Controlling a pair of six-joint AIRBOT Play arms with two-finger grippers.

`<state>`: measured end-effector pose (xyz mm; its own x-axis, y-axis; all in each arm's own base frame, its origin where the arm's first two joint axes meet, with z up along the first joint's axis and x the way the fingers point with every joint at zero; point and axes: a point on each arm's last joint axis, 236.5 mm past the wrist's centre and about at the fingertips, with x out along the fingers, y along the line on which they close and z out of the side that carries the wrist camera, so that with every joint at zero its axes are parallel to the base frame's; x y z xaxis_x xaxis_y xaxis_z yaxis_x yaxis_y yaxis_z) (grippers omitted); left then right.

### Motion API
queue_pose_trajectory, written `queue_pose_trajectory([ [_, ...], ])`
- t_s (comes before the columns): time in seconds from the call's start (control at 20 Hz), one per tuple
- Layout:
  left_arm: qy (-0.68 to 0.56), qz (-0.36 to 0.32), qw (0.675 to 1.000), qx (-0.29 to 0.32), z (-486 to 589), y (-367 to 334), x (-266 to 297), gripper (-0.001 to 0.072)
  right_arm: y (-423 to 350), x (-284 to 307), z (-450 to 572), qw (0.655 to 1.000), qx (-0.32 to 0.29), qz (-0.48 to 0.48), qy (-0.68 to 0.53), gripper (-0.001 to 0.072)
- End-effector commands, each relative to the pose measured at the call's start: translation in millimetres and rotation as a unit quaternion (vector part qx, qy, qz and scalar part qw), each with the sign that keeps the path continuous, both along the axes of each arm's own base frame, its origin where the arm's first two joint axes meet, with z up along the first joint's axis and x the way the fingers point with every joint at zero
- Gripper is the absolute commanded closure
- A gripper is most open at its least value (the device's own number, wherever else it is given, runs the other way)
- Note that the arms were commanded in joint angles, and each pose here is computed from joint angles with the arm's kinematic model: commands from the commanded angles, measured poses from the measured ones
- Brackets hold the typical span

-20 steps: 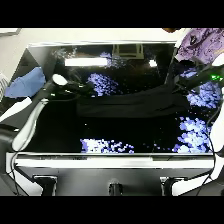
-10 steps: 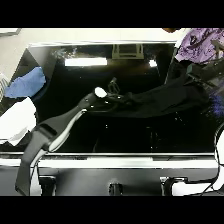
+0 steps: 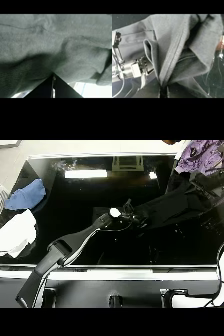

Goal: Fold the clothes and pants, and hang the long-sleeved shirts on hangers.

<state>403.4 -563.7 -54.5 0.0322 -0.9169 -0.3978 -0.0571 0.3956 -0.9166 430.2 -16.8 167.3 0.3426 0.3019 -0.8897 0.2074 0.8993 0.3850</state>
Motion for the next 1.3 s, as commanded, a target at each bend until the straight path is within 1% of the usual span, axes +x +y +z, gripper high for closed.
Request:
queue_pose_trajectory([
  [0.0, -0.009, -0.009, 1.000, 0.000, 12, 24, 17, 0.0694, 7, 8, 7, 1.000, 0.015, 0.000, -0.021, 0.0685],
  [0.15, -0.066, -0.021, 0.996, 0.053, 37, 89, 53, 0.0694, 21, 15, 13, 0.998, 0.053, -0.006, -0.030, 0.0685],
  [0.2, -0.082, -0.018, 0.993, 0.079, 47, 116, 65, 0.0694, 27, 17, 15, 0.997, 0.063, -0.008, -0.033, 0.0685],
  [0.3, -0.117, -0.009, 0.982, 0.148, 70, 180, 87, 0.0694, 40, 20, 16, 0.997, 0.065, -0.001, -0.038, 0.0685],
  [0.4, -0.148, 0.006, 0.964, 0.220, 100, 253, 102, 0.0694, 67, 24, 16, 0.997, 0.069, 0.018, -0.040, 0.0685],
  [0.55, -0.162, 0.033, 0.932, 0.322, 140, 363, 104, 0.0693, 118, 28, 5, 0.996, 0.072, 0.046, -0.030, 0.0685],
  [0.6, -0.165, 0.050, 0.917, 0.360, 153, 402, 104, 0.0693, 135, 29, -1, 0.996, 0.069, 0.056, -0.026, 0.0685],
  [0.7, -0.167, 0.092, 0.889, 0.415, 175, 466, 102, 0.0693, 167, 30, -13, 0.995, 0.067, 0.074, -0.019, 0.0685],
  [0.8, -0.170, 0.137, 0.871, 0.439, 199, 515, 99, 0.0692, 205, 33, -26, 0.993, 0.077, 0.089, -0.014, 0.0685],
  [0.95, -0.169, 0.181, 0.861, 0.443, 220, 556, 94, 0.0691, 253, 37, -52, 0.990, 0.087, 0.109, -0.004, 0.0685],
  [1.25, -0.148, 0.205, 0.856, 0.450, 222, 588, 86, 0.0691, 321, 41, -111, 0.985, 0.121, 0.117, 0.034, 0.0685],
])
